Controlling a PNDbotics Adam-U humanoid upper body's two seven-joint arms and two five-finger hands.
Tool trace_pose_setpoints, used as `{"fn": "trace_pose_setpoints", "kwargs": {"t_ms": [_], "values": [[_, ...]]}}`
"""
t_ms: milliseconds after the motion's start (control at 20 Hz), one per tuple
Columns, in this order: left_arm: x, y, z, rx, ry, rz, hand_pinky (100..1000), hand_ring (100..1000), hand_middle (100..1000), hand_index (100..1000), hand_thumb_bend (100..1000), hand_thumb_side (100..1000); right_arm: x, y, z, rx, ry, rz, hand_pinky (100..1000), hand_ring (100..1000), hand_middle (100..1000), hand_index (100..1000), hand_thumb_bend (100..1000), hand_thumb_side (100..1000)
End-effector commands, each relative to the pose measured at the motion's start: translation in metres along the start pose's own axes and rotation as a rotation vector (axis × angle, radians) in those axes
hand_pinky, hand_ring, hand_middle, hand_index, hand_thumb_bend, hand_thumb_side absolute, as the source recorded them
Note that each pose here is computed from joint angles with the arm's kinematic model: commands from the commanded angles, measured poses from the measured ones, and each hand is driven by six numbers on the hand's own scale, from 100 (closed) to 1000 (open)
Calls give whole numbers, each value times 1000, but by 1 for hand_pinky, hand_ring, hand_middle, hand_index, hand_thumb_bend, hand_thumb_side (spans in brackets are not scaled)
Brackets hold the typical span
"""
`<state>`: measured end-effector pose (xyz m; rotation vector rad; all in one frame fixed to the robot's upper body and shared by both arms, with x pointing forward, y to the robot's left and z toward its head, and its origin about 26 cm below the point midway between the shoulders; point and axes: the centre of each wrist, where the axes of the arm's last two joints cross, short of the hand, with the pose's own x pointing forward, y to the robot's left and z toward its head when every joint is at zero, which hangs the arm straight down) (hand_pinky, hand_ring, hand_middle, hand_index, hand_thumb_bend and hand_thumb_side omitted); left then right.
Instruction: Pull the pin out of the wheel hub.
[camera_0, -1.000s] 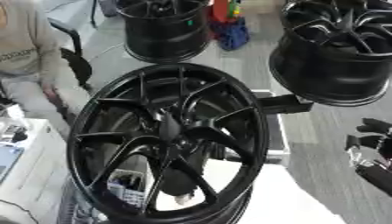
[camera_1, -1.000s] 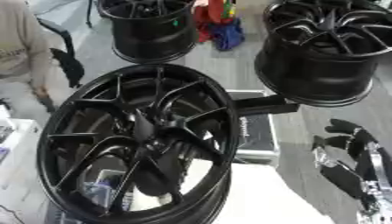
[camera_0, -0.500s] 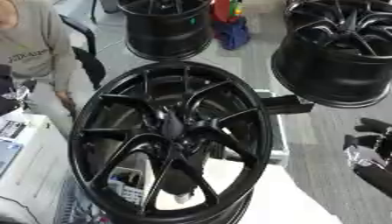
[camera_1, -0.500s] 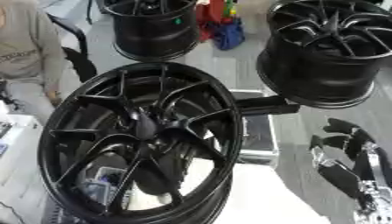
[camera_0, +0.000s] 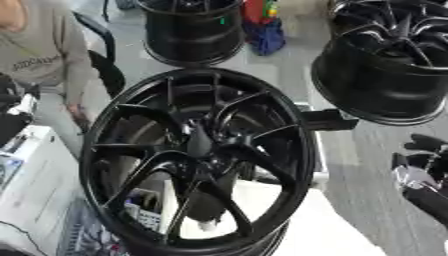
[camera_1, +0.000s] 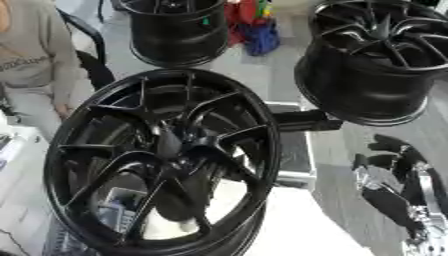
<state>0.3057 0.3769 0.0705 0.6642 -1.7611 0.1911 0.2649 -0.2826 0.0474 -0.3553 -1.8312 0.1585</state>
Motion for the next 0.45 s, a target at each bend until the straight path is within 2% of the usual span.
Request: {"fn": "trace_pose_setpoints", "kwargs": {"t_ms": [50, 450], "values": [[9, -9, 5, 19, -26, 26, 642, 603, 647, 740, 420, 279, 4, -4, -3, -5, -19, 1, 730, 598, 651, 772, 217, 100], [13, -17, 8, -8, -30, 18, 641, 600, 644, 740, 418, 289, 5, -4, -3, -6, -19, 2, 730, 598, 650, 772, 219, 100]]}}
